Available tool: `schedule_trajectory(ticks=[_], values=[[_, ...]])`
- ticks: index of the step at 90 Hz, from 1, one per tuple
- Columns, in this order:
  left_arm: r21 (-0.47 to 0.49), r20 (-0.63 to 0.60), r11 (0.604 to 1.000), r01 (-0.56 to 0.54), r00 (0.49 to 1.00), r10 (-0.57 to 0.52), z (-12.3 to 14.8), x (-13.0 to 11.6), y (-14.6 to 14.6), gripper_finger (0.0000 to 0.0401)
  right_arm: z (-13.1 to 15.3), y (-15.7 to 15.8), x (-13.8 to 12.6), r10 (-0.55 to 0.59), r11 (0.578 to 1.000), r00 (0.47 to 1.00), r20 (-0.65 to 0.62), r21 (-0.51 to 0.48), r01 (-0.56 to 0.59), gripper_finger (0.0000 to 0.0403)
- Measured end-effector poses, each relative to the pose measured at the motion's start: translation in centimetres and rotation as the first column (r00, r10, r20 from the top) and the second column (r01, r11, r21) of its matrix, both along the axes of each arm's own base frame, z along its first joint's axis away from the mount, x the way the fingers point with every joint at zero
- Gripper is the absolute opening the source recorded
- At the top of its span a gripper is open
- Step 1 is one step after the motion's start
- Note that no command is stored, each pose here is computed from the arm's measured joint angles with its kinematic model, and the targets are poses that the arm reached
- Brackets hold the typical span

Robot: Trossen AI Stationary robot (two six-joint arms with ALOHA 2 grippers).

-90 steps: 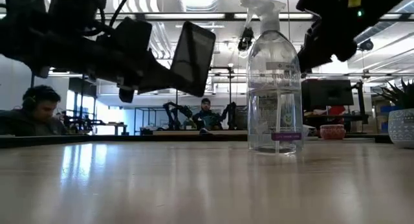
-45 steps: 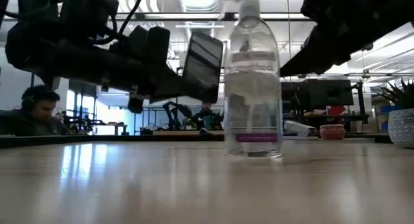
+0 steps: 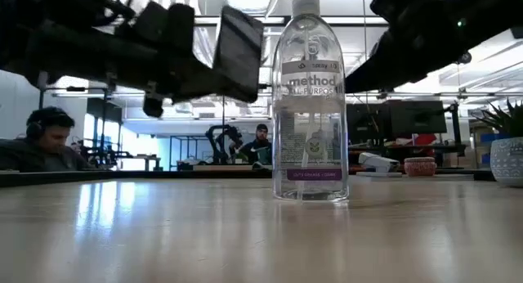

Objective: Apply microfiber cloth
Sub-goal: Spray the black cellphone with the spray bottle

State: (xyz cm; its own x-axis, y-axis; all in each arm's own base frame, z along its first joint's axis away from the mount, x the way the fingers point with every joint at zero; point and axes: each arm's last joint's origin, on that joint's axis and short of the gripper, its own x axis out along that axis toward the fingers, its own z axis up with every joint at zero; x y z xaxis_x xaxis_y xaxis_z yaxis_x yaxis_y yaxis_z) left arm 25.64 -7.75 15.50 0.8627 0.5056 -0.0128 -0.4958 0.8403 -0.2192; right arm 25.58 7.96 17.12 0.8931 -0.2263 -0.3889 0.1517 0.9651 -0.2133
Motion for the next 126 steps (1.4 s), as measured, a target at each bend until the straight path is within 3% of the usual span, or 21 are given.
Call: schedule_trajectory(ticks=[11,35,73,85,100,114,126], values=[[0.005,0.004,1.000,0.013,1.000,-0.013,0.5,-0.7,-0.2,0.0012,-1.3,-1.0,1.0,-0.020,0.996,0.994,-0.111,-0.091,0.010,0.0000],[0.009,-0.035,0.999,-0.037,0.999,0.038,0.1,-1.6,-0.3,0.0012,-1.3,-0.5,2.2,0.079,0.997,0.989,-0.125,-0.005,-0.080,0.0000],[-0.021,-0.113,0.999,-0.042,0.993,0.040,-2.6,-2.9,-0.5,0.0012,-2.8,2.5,2.6,0.085,0.976,0.995,-0.054,0.206,-0.072,0.0000],[-0.009,-0.136,1.000,-0.013,0.991,0.012,-3.2,-2.7,-1.3,0.0012,-3.3,2.6,2.6,0.071,0.976,0.995,-0.074,0.210,-0.054,0.0000],[-0.024,-0.147,0.999,0.022,0.989,-0.025,-4.1,-3.0,-2.8,0.0012,-2.5,0.8,3.0,-0.026,0.989,0.999,-0.042,0.144,0.032,0.0000],[-0.028,-0.148,0.999,0.039,0.988,-0.043,-4.9,-2.9,-4.6,0.0012,-2.0,0.7,3.9,0.093,0.970,0.995,0.039,0.221,-0.099,0.0000],[-0.022,-0.165,0.996,0.087,0.982,-0.089,-5.7,-2.9,-6.2,0.0012,-2.3,1.3,4.1,0.120,0.959,0.992,0.041,0.253,-0.126,0.0000]])
